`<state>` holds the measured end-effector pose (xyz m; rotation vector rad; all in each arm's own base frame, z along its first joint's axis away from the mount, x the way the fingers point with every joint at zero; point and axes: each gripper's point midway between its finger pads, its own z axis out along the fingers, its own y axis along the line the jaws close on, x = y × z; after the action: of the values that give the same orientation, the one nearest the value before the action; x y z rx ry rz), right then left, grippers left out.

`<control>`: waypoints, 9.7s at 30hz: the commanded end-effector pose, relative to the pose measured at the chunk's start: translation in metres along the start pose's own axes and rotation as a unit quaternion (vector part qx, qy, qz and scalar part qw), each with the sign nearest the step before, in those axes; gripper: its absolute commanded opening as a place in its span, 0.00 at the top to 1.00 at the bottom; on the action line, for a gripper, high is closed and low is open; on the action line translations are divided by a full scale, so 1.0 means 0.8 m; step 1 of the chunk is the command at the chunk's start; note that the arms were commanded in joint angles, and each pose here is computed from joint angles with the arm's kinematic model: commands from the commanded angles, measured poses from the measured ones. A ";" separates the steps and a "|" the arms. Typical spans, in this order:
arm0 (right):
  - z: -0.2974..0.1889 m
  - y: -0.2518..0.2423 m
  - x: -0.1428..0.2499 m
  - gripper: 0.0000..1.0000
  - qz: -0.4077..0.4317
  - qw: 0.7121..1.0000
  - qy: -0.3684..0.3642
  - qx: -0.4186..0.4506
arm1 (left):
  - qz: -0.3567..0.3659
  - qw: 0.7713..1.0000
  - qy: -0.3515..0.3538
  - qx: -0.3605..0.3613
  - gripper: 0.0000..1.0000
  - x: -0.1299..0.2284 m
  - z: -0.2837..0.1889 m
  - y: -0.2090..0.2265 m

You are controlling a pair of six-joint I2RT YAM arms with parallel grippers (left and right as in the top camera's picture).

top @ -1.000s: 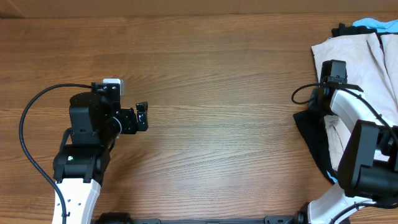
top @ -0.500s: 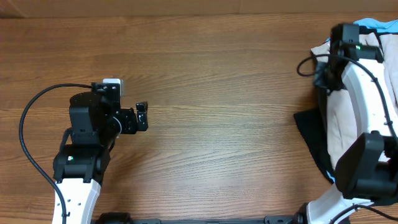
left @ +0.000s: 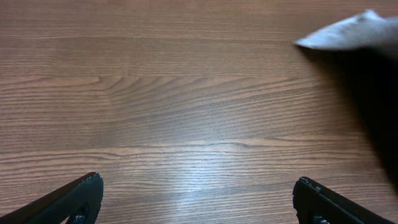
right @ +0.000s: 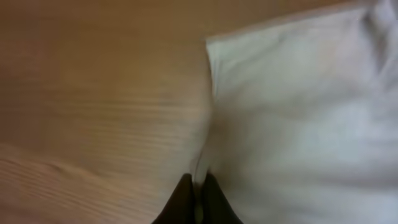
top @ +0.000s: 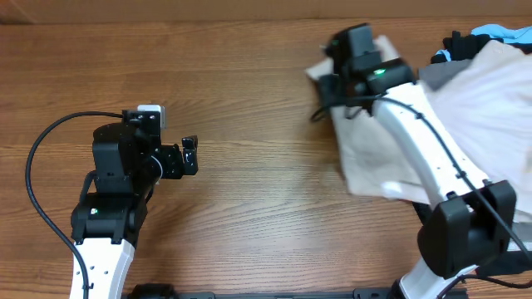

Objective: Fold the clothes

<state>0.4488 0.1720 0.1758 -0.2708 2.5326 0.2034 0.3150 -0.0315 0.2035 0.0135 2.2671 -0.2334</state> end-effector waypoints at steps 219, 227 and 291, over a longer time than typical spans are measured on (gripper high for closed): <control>0.021 -0.145 0.263 0.96 0.316 0.824 0.448 0.141 | -0.281 0.944 -0.095 -0.143 0.95 -0.119 0.058 0.306; 0.020 -0.129 0.265 0.81 0.293 0.828 0.456 0.146 | -0.270 0.952 -0.041 -0.140 0.49 -0.090 0.067 0.291; -0.010 -0.090 0.008 0.53 0.098 0.989 0.109 -0.036 | -0.313 0.825 0.408 -0.236 0.96 0.175 0.030 0.168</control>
<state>0.4416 0.0525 0.1541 0.2085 2.8805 0.2172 0.2549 0.0558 0.0337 -1.1456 3.1378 -0.1490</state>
